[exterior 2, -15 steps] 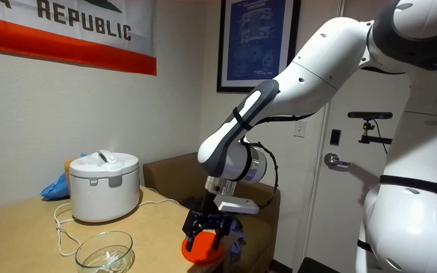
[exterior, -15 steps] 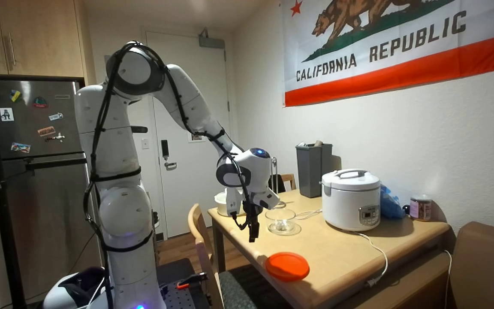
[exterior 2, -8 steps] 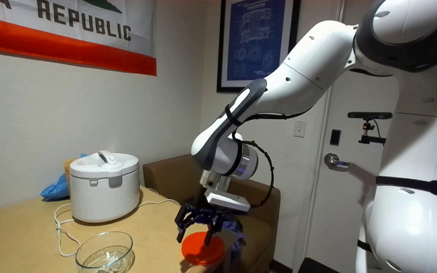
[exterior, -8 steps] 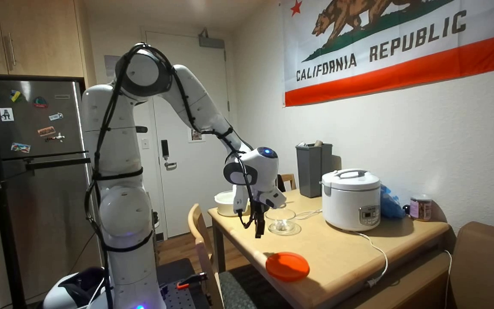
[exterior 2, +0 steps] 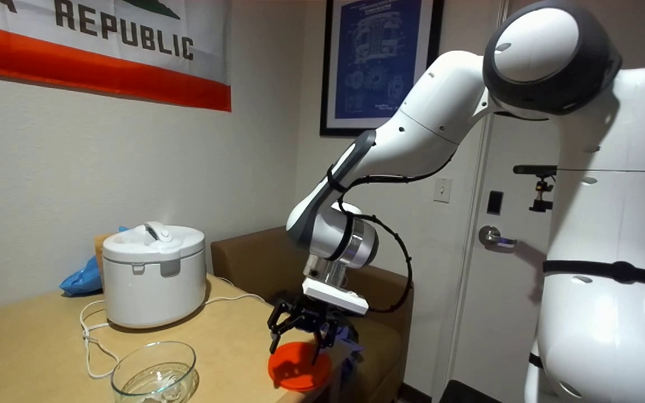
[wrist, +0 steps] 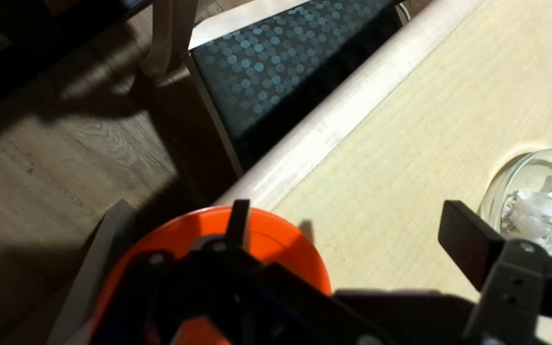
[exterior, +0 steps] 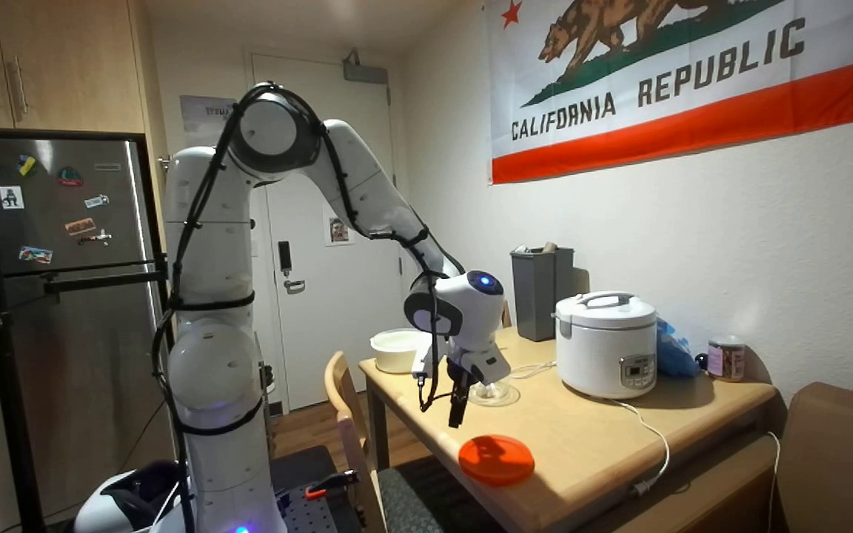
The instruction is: Place the crumpled paper in the clear bowl then cover the bowl with the orange lid
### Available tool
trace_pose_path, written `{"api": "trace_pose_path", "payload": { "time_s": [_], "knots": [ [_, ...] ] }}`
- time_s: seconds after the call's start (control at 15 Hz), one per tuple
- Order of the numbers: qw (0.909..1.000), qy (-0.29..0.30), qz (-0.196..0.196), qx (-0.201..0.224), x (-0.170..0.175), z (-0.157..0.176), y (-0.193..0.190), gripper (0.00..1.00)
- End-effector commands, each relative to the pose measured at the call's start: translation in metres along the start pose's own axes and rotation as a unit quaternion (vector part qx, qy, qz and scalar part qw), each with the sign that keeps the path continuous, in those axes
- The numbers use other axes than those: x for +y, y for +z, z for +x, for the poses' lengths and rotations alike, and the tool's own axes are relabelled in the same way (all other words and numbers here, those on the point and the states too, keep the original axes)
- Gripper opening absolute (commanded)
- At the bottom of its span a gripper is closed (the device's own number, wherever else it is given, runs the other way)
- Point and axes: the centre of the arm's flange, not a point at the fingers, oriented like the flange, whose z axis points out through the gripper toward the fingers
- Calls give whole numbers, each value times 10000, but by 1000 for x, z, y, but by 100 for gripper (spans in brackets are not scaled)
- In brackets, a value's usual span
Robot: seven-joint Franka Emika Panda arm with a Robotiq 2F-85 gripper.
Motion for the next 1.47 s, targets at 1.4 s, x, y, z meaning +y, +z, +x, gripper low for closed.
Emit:
{"api": "trace_pose_path", "payload": {
  "time_s": [1.4],
  "knots": [
    [9765, 1902, 952, -344, 112, 45, 51, 74]
  ]
}}
